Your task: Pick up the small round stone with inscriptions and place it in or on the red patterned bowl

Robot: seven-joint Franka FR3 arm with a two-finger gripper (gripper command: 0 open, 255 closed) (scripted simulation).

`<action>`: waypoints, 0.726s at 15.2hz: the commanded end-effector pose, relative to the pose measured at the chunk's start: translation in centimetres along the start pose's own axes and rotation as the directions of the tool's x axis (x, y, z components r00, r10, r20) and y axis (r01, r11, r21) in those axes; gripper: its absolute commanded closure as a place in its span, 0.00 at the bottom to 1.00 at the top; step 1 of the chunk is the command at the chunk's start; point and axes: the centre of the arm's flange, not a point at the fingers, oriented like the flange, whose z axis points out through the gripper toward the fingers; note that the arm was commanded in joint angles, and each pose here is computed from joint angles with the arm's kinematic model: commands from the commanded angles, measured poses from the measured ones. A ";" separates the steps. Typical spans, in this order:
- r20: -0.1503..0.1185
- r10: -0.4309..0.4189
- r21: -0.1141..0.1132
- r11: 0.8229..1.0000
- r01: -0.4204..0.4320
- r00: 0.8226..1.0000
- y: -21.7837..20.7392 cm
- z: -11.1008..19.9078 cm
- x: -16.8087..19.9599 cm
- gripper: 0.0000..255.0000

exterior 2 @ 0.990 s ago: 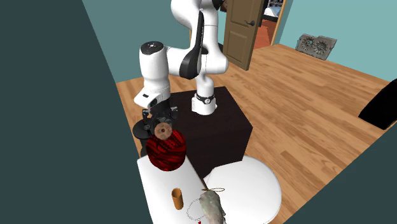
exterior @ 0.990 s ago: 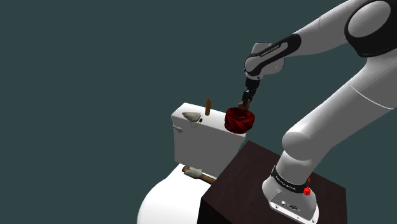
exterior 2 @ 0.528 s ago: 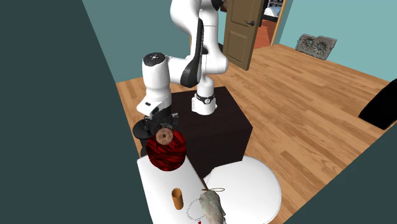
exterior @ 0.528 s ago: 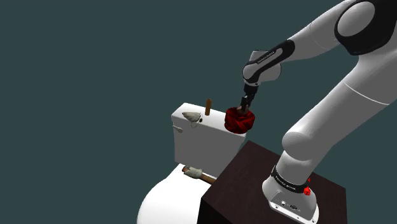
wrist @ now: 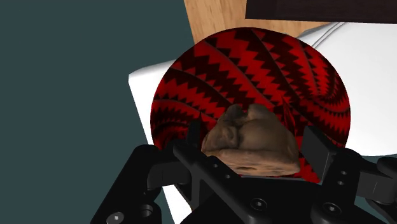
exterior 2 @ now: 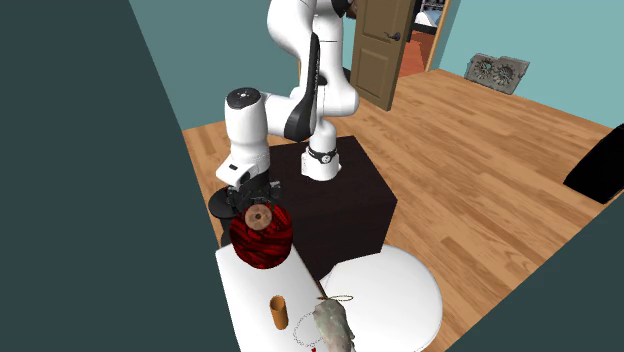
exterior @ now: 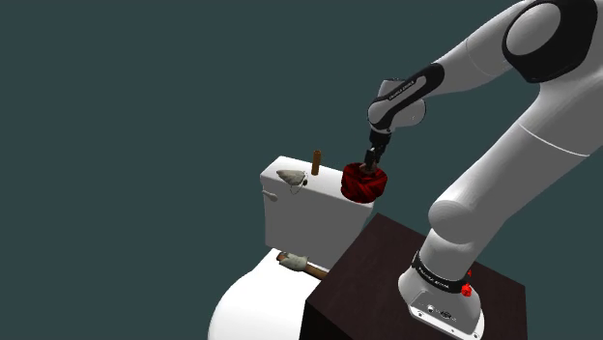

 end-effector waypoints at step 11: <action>0.009 0.001 0.005 1.000 -0.001 1.000 0.0 -4.7 -0.2 0.00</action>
